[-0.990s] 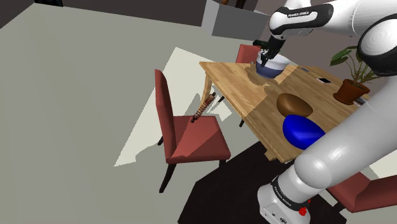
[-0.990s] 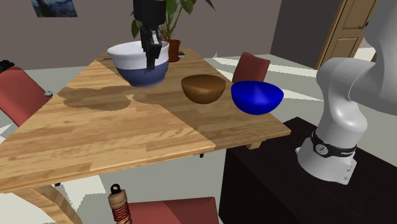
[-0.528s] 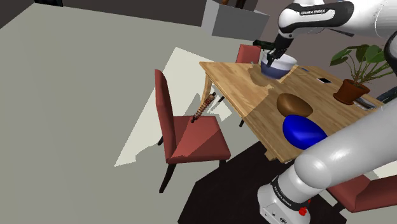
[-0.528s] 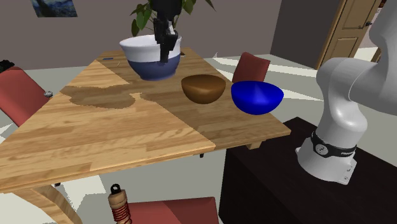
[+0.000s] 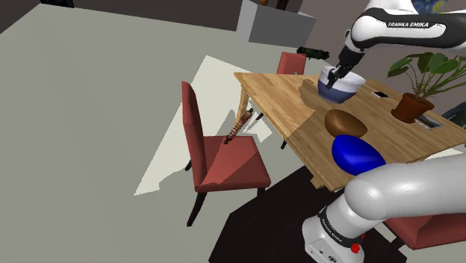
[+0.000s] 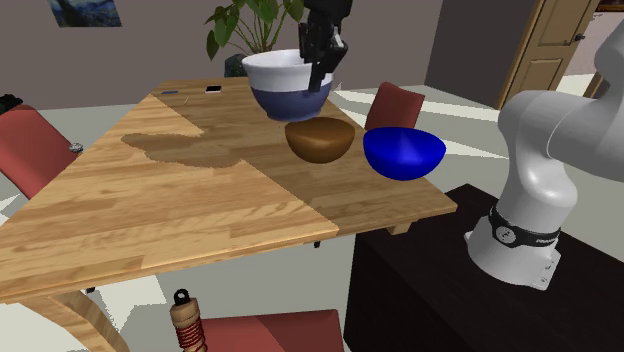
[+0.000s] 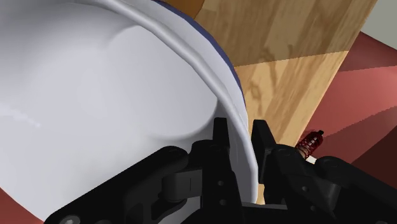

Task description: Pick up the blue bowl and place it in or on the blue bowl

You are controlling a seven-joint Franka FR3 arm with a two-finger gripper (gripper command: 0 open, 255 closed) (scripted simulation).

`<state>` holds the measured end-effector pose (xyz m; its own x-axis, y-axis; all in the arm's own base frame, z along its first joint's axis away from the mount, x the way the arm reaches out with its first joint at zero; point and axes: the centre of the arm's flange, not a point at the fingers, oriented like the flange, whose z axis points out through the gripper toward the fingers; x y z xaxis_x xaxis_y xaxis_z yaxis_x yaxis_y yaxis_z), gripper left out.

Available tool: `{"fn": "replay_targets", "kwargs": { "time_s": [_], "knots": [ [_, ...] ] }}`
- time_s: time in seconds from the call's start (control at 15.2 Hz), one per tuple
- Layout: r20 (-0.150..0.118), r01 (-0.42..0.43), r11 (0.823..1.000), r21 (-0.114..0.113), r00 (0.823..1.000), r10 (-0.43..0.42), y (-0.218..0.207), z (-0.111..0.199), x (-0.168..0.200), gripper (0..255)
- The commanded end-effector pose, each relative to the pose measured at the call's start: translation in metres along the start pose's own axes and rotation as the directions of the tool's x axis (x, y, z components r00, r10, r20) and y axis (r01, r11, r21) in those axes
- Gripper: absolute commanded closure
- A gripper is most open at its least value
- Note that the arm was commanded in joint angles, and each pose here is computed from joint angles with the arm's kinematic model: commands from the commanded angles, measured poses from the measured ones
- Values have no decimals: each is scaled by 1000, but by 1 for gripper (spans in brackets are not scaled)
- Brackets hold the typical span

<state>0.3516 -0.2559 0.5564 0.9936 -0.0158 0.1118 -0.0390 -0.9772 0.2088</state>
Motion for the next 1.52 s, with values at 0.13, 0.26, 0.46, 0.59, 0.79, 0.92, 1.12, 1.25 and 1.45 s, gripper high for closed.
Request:
{"fn": "replay_targets", "kwargs": {
  "time_s": [0.13, 0.26, 0.46, 0.59, 0.79, 0.92, 1.12, 1.25, 1.45],
  "knots": [
    [-1, 0, 1000, -1, 1000, 0, -16, -12, -48, 255],
    [-1, 0, 1000, -1, 1000, 0, -24, -18, -73, 255],
    [-1, 0, 1000, -1, 1000, 0, -37, -28, -109, 255],
    [-1, 0, 1000, -1, 1000, 0, -46, -34, -133, 255],
    [-1, 0, 1000, -1, 1000, 0, -58, -44, -169, 255],
    [-1, 0, 1000, -1, 1000, 0, -67, -50, -193, 255],
    [-1, 0, 1000, -1, 1000, 0, -80, -60, -230, 255],
    [-1, 0, 1000, -1, 1000, 0, -89, -67, -257, 255],
    [-1, 0, 1000, -1, 1000, 0, -93, -52, -259, 255]
  ]
}}
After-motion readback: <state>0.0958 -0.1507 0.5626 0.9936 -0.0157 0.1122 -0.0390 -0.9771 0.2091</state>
